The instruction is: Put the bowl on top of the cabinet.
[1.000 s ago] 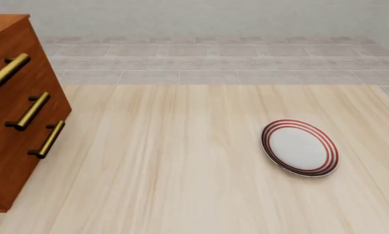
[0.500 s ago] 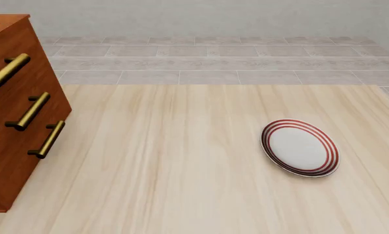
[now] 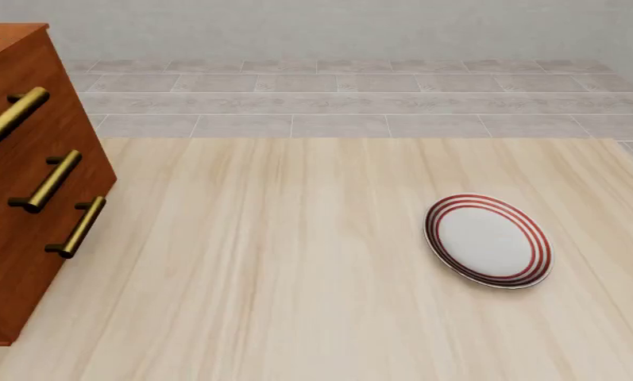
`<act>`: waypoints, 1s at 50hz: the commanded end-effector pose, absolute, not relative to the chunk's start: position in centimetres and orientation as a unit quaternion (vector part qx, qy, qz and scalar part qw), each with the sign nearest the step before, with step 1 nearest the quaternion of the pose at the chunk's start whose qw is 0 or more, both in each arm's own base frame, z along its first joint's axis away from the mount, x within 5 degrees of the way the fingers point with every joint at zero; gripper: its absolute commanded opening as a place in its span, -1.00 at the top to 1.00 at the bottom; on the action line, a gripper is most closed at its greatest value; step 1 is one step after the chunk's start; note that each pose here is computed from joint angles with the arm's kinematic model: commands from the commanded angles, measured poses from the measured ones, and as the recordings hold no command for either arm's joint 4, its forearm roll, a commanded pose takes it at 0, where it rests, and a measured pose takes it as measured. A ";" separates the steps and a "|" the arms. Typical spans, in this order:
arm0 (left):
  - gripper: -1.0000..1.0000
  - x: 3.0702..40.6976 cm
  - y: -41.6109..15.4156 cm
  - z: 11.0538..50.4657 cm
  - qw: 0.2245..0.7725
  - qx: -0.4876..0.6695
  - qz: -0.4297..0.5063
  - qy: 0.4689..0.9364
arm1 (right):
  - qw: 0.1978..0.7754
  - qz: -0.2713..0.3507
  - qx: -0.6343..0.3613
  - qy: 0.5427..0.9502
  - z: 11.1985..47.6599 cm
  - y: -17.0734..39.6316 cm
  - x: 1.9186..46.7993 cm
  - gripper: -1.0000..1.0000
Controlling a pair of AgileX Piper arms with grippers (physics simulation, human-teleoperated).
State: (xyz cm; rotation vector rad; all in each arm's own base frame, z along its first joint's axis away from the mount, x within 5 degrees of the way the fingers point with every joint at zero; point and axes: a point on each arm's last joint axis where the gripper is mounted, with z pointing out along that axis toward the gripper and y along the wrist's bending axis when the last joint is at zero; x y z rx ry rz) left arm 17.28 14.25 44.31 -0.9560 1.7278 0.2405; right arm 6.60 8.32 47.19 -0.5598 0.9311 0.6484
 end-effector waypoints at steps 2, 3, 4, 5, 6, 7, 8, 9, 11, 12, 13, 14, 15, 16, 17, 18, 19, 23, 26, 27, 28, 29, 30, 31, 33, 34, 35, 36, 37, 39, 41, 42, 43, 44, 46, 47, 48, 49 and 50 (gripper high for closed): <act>1.00 17.7 14.7 43.7 0.537 -0.401 0.105 0.735 | 0.807 0.302 -0.261 0.434 47.2 8.6 6.9 -1.00; 1.00 17.7 14.7 43.7 0.537 -0.401 0.105 0.735 | 0.807 0.302 -0.261 0.434 47.2 8.7 6.9 -1.00; 1.00 17.7 14.7 43.6 0.537 -0.402 0.105 0.734 | 0.808 0.301 -0.261 0.434 47.2 8.7 6.9 -1.00; 1.00 17.7 14.8 43.7 0.537 -0.401 0.106 0.735 | 0.808 0.301 -0.261 0.434 47.2 8.7 6.9 -1.00; 1.00 17.8 14.8 43.6 0.536 -0.401 0.106 0.735 | 0.808 0.302 -0.261 0.434 47.2 8.7 6.9 -1.00; 1.00 17.8 14.8 43.5 0.536 -0.402 0.106 0.735 | 0.808 0.302 -0.261 0.434 47.2 8.6 6.8 -1.00; 1.00 17.8 14.8 43.6 0.536 -0.400 0.107 0.735 | 0.808 0.301 -0.261 0.434 47.2 8.5 6.8 -1.00; 1.00 17.9 14.8 43.5 0.536 -0.400 0.105 0.736 | 0.808 0.301 -0.261 0.434 47.2 8.5 6.7 -1.00; 1.00 17.9 14.9 43.6 0.536 -0.400 0.106 0.736 | 0.808 0.301 -0.260 0.434 47.2 8.3 6.6 -1.00; 1.00 17.9 14.9 43.5 0.536 -0.400 0.106 0.736 | 0.808 0.301 -0.261 0.434 47.2 8.3 6.6 -1.00; 1.00 17.9 14.9 43.5 0.536 -0.401 0.106 0.735 | 0.808 0.301 -0.261 0.434 47.2 8.2 6.6 -1.00; 1.00 17.9 14.9 43.5 0.536 -0.401 0.106 0.735 | 0.808 0.301 -0.261 0.434 47.2 8.2 6.5 -1.00; 1.00 18.1 14.9 43.5 0.537 -0.400 0.104 0.736 | 0.808 0.301 -0.261 0.434 47.3 8.1 6.5 -1.00; 1.00 18.1 14.9 43.5 0.537 -0.400 0.104 0.736 | 0.808 0.301 -0.261 0.434 47.3 8.1 6.5 -1.00; 1.00 18.1 14.9 43.5 0.538 -0.399 0.103 0.736 | 0.808 0.301 -0.261 0.434 47.3 8.1 6.5 -1.00; -1.00 18.1 14.8 43.7 0.540 -0.395 0.105 0.736 | 0.808 0.301 -0.261 0.434 47.3 8.0 6.4 -1.00; -1.00 18.2 14.7 43.8 0.542 -0.395 0.103 0.735 | 0.808 0.301 -0.261 0.434 47.3 8.0 6.4 -1.00; -1.00 18.5 14.7 43.6 0.539 -0.397 0.096 0.736 | 0.808 0.301 -0.262 0.434 47.3 7.9 6.3 -1.00; -1.00 18.6 14.7 43.7 0.540 -0.395 0.097 0.737 | 0.808 0.300 -0.264 0.434 47.2 8.2 6.5 -1.00; -1.00 18.6 14.7 43.7 0.540 -0.395 0.097 0.737 | 0.808 0.300 -0.264 0.434 47.1 8.3 6.5 -1.00; -1.00 18.5 14.8 43.8 0.542 -0.393 0.100 0.736 | 0.808 0.300 -0.264 0.434 47.1 8.4 6.6 -1.00; -1.00 18.6 14.8 43.8 0.541 -0.393 0.099 0.737 | 0.808 0.300 -0.264 0.434 47.1 8.5 6.7 -1.00; -1.00 18.8 14.8 43.7 0.540 -0.393 0.097 0.737 | 0.808 0.300 -0.265 0.434 47.0 8.6 6.7 -1.00; -1.00 18.7 14.9 43.8 0.542 -0.394 0.099 0.736 | 0.807 0.300 -0.265 0.434 47.0 8.7 6.8 -1.00; -1.00 18.9 14.9 43.8 0.540 -0.393 0.097 0.738 | 0.807 0.300 -0.265 0.434 47.0 8.7 6.9 -1.00; -1.00 18.9 14.9 43.8 0.540 -0.393 0.097 0.738 | 0.807 0.300 -0.265 0.434 46.9 8.8 6.9 -1.00; -1.00 18.8 15.0 43.9 0.542 -0.394 0.099 0.736 | 0.807 0.300 -0.265 0.434 46.9 8.8 6.9 -1.00; -1.00 18.8 15.0 43.9 0.542 -0.394 0.099 0.736 | 0.807 0.300 -0.265 0.434 46.9 8.8 6.9 -1.00; -1.00 18.9 15.0 44.0 0.542 -0.394 0.099 0.736 | 0.807 0.300 -0.265 0.434 46.9 8.9 7.0 -1.00; -1.00 18.9 15.1 44.3 0.544 -0.394 0.100 0.734 | 0.807 0.300 -0.266 0.434 46.9 9.0 7.1 -1.00; -1.00 18.9 15.2 44.6 0.546 -0.394 0.101 0.732 | 0.807 0.300 -0.265 0.434 46.9 9.1 7.1 -1.00; -1.00 18.9 15.2 44.8 0.548 -0.392 0.102 0.732 | 0.807 0.300 -0.265 0.434 46.8 9.1 7.1 -1.00; -1.00 18.9 15.2 44.8 0.548 -0.392 0.102 0.732 | 0.807 0.300 -0.266 0.434 46.8 9.1 7.2 -1.00; -1.00 19.0 15.2 44.9 0.548 -0.393 0.101 0.731 | 0.807 0.300 -0.266 0.434 46.8 9.1 7.2 -1.00; -1.00 18.9 15.3 45.5 0.552 -0.392 0.103 0.729 | 0.806 0.300 -0.266 0.434 46.8 9.2 7.2 -1.00; -1.00 18.9 15.3 45.5 0.552 -0.392 0.103 0.729 | 0.806 0.300 -0.266 0.434 46.8 9.2 7.2 -1.00; -1.00 18.9 15.3 45.7 0.554 -0.392 0.103 0.728 | 0.807 0.300 -0.266 0.434 46.8 9.3 7.2 -1.00; -1.00 18.8 15.2 46.1 0.557 -0.391 0.105 0.725 | 0.807 0.300 -0.266 0.434 46.8 9.3 7.3 -1.00; -1.00 18.8 15.2 46.1 0.557 -0.391 0.105 0.725 | 0.807 0.300 -0.266 0.434 46.8 9.3 7.3 -1.00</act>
